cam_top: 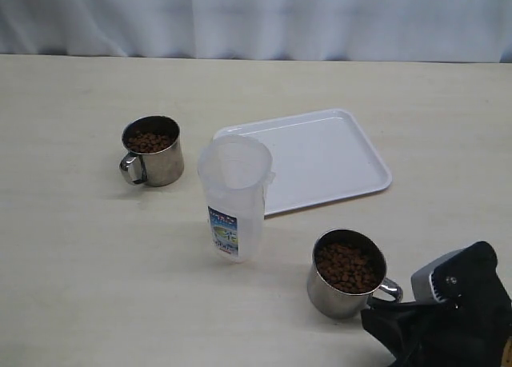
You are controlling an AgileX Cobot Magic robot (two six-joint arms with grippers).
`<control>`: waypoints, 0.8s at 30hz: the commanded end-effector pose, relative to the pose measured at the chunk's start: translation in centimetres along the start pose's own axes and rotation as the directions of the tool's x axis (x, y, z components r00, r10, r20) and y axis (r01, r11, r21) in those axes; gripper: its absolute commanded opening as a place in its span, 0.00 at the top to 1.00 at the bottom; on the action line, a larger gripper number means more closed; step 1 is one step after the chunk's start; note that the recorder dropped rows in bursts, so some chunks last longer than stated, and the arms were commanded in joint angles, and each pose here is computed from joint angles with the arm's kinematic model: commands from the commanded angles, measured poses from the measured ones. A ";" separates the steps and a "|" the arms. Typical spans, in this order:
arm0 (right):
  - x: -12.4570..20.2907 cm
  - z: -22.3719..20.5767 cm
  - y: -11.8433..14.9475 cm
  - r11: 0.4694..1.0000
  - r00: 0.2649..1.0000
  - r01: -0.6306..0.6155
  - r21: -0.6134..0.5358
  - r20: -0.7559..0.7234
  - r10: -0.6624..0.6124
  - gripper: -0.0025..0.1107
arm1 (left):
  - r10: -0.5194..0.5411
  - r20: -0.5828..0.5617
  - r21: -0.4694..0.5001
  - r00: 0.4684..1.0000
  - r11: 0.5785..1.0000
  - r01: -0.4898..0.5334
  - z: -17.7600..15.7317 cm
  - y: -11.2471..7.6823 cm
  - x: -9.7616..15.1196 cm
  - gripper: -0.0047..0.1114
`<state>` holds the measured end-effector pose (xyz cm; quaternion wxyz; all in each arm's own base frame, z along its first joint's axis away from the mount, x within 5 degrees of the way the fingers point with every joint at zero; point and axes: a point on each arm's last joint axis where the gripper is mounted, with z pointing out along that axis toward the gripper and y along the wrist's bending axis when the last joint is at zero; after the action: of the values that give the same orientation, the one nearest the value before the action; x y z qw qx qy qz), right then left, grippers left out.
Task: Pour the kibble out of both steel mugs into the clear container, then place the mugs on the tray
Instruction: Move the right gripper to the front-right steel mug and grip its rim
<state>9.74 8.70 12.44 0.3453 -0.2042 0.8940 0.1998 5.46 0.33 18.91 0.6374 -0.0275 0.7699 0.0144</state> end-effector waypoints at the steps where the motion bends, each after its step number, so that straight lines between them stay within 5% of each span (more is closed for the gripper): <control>1: 0.0 0.4 -0.6 0.998 1.000 -0.014 0.063 0.015 0.013 0.77 | -0.002 -0.001 0.008 1.000 1.000 0.002 0.0 0.0 0.1 0.96; 11: -0.5 0.9 -1.0 0.994 0.996 0.034 0.104 0.076 -0.042 0.40 | -0.002 0.001 0.008 1.000 1.000 0.002 0.0 0.0 0.1 0.96; 24: -0.7 2.7 -0.8 0.990 0.995 0.102 0.097 -0.007 -0.102 0.36 | -0.002 0.001 0.008 1.000 1.000 0.002 0.0 0.0 0.1 0.96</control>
<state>11.75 9.20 11.05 0.3632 -0.2182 0.8949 0.1403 5.46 0.33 18.91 0.6374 -0.0275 0.7699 0.0144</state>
